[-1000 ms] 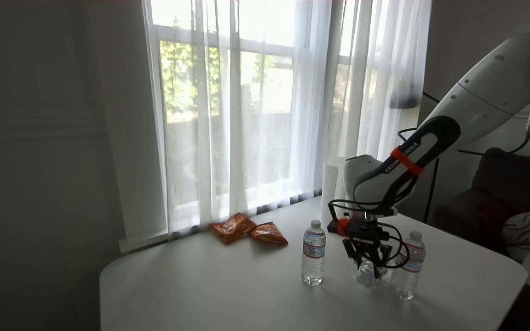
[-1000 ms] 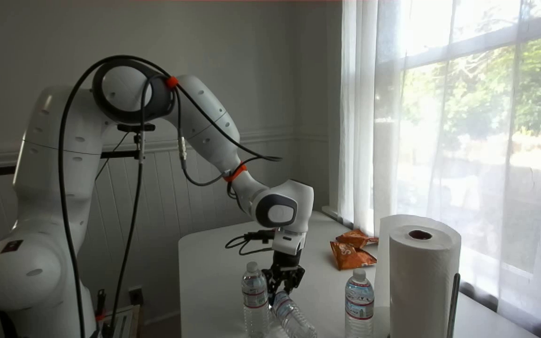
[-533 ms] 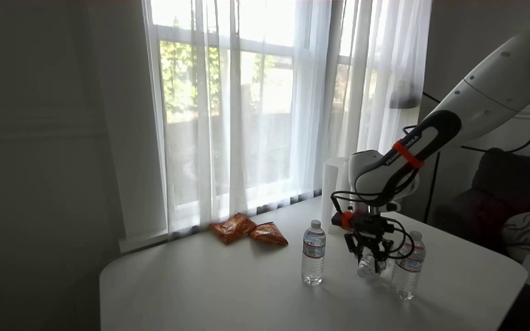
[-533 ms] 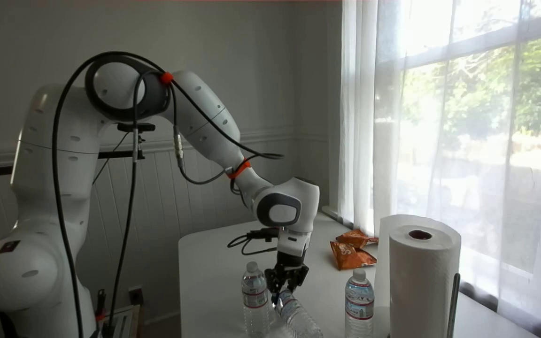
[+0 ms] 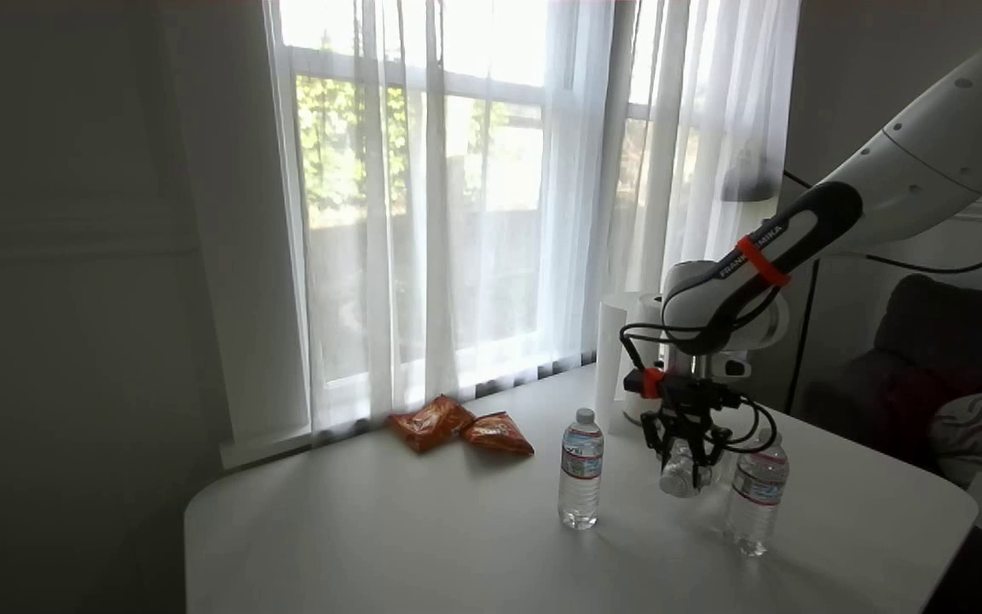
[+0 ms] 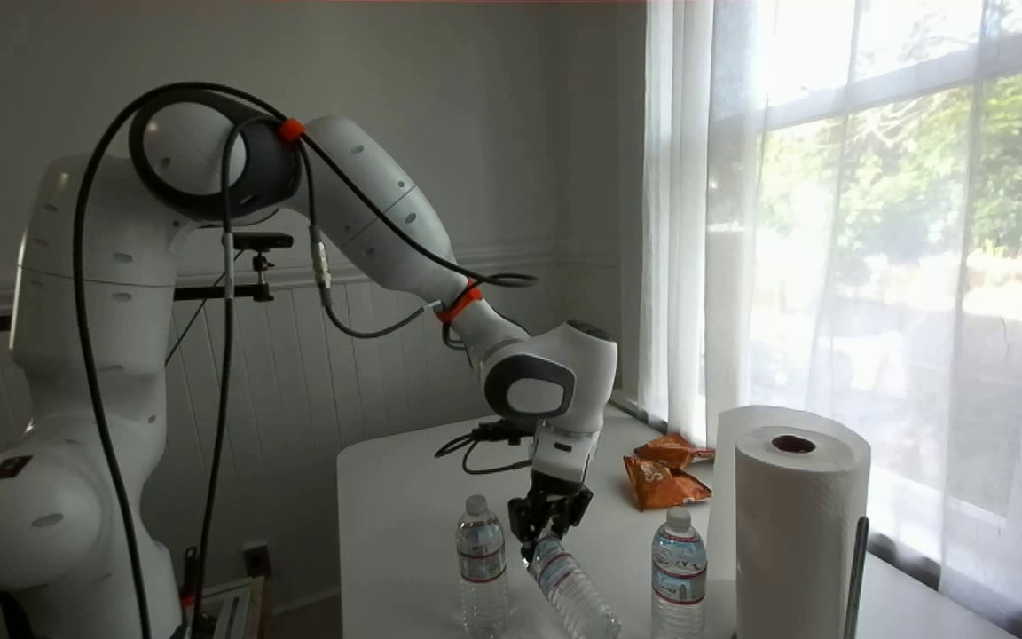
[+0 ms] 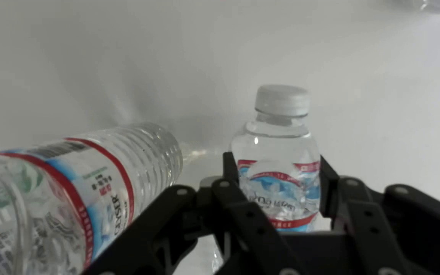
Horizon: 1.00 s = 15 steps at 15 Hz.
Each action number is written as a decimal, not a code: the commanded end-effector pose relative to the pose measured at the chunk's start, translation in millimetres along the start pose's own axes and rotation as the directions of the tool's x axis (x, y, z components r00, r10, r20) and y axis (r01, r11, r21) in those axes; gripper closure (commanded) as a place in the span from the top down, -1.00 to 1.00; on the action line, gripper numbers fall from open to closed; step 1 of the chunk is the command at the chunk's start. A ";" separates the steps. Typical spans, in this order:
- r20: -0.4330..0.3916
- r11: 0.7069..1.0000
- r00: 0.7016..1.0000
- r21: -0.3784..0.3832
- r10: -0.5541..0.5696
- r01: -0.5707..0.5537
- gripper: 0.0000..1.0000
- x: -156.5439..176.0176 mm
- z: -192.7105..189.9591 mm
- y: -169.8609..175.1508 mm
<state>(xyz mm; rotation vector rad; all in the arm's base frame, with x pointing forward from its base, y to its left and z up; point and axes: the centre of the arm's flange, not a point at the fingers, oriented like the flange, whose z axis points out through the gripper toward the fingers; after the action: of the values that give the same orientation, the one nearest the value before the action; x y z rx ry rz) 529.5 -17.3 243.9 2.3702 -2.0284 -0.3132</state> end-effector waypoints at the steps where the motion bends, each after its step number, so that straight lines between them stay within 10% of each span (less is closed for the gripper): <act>1: 0.070 0.999 0.998 0.047 0.002 -0.006 -0.55 2.5 -36.7 20.5; 15: 0.419 0.934 0.908 0.316 0.021 -0.168 -0.55 44.5 -48.6 40.5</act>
<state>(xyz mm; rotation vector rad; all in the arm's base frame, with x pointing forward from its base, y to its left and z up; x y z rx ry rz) 516.7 -61.9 283.9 2.4909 -2.4459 -0.5178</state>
